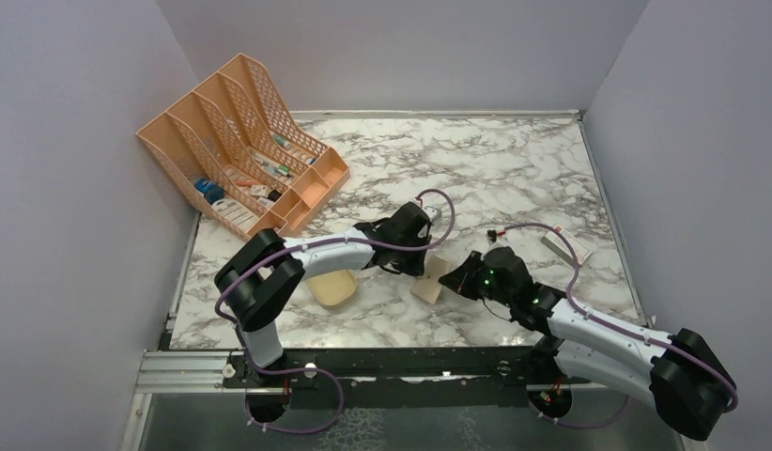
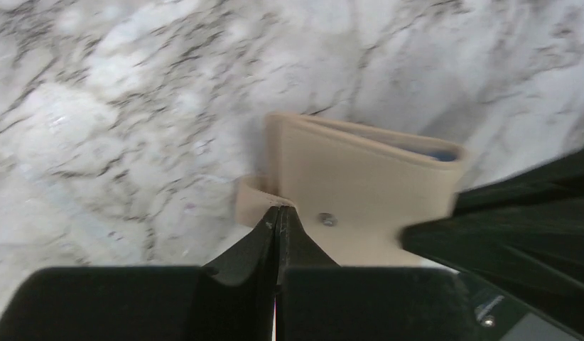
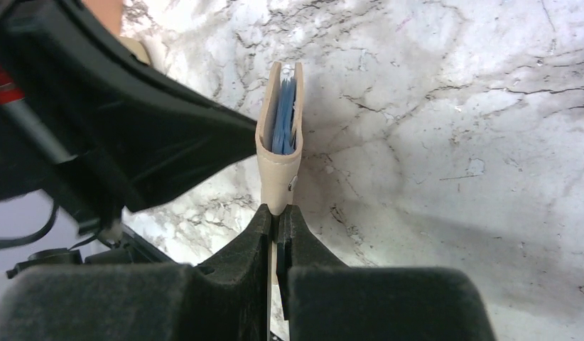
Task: Put the credit cards into the card holder
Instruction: Open the card holder at the center of the board.
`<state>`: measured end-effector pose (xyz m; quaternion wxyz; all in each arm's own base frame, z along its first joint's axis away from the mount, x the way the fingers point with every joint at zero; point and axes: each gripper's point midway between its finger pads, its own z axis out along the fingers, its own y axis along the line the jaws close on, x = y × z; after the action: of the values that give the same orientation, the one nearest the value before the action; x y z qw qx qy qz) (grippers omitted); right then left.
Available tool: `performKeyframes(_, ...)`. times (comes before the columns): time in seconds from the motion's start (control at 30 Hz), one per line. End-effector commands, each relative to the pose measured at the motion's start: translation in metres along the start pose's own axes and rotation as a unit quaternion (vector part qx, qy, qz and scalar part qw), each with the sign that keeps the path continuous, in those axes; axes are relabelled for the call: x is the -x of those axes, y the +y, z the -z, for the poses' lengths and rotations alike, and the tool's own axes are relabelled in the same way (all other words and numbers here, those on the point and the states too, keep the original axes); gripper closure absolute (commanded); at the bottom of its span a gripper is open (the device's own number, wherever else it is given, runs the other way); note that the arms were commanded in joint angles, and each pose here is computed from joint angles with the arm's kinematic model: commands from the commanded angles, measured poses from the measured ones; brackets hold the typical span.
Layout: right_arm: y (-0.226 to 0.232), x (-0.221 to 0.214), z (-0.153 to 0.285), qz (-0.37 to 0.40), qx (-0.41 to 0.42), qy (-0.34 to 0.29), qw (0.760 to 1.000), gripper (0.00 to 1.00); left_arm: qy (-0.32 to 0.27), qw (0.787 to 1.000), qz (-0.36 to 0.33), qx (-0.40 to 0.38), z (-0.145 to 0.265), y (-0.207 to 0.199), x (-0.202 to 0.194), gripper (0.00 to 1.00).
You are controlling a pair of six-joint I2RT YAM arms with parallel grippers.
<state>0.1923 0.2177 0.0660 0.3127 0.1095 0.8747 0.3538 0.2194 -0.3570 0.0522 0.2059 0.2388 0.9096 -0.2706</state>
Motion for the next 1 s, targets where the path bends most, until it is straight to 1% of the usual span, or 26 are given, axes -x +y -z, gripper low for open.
performKeyframes(0.0, 0.01, 0.003, 0.005, 0.001, 0.026, -0.009, 1.0, 0.99, 0.015, 0.995, -0.008, 0.103, 0.009, 0.048, -0.01, 1.0)
performKeyframes(0.2, -0.007, 0.0, 0.005, 0.011, -0.008, -0.008, 1.0, 0.99, 0.008, 0.994, -0.007, 0.106, 0.017, 0.047, -0.005, 1.0)
performKeyframes(0.37, -0.003, -0.002, 0.007, 0.012, 0.003, -0.002, 1.0, 0.99, -0.021, 0.999, -0.002, 0.027, 0.033, 0.01, 0.012, 1.0)
performKeyframes(0.47, 0.0, 0.0, 0.007, 0.014, 0.008, -0.006, 1.0, 0.99, -0.038, 0.999, 0.002, 0.026, 0.04, 0.007, 0.02, 0.99)
performKeyframes(0.5, -0.001, 0.0, 0.006, 0.017, 0.007, -0.008, 1.0, 0.99, -0.042, 0.999, 0.004, 0.03, 0.041, 0.009, 0.022, 0.96)
performKeyframes(0.53, -0.002, 0.001, 0.006, 0.019, 0.003, -0.01, 1.0, 0.99, -0.045, 0.998, 0.004, 0.033, 0.041, 0.01, 0.022, 0.9)
performKeyframes(0.6, -0.004, 0.003, 0.006, 0.026, -0.007, -0.01, 1.0, 0.99, -0.045, 0.999, 0.0, 0.031, 0.042, 0.009, 0.022, 0.74)
performKeyframes(0.63, -0.004, 0.003, 0.005, 0.03, -0.01, -0.009, 0.999, 0.99, -0.042, 0.999, -0.004, 0.027, 0.041, 0.008, 0.02, 0.67)
performKeyframes(0.7, -0.004, 0.003, 0.005, 0.033, -0.01, -0.006, 0.999, 0.99, -0.037, 0.999, -0.014, 0.013, 0.04, 0.005, 0.017, 0.59)
performKeyframes(0.8, -0.003, 0.002, 0.005, 0.031, -0.005, -0.005, 0.999, 0.99, -0.03, 0.999, -0.027, 0.0, 0.034, 0.005, 0.011, 0.51)
performKeyframes(0.97, -0.004, 0.001, 0.003, 0.033, -0.006, -0.004, 0.999, 0.99, -0.005, 0.999, -0.039, -0.006, 0.02, 0.008, 0.0, 0.48)
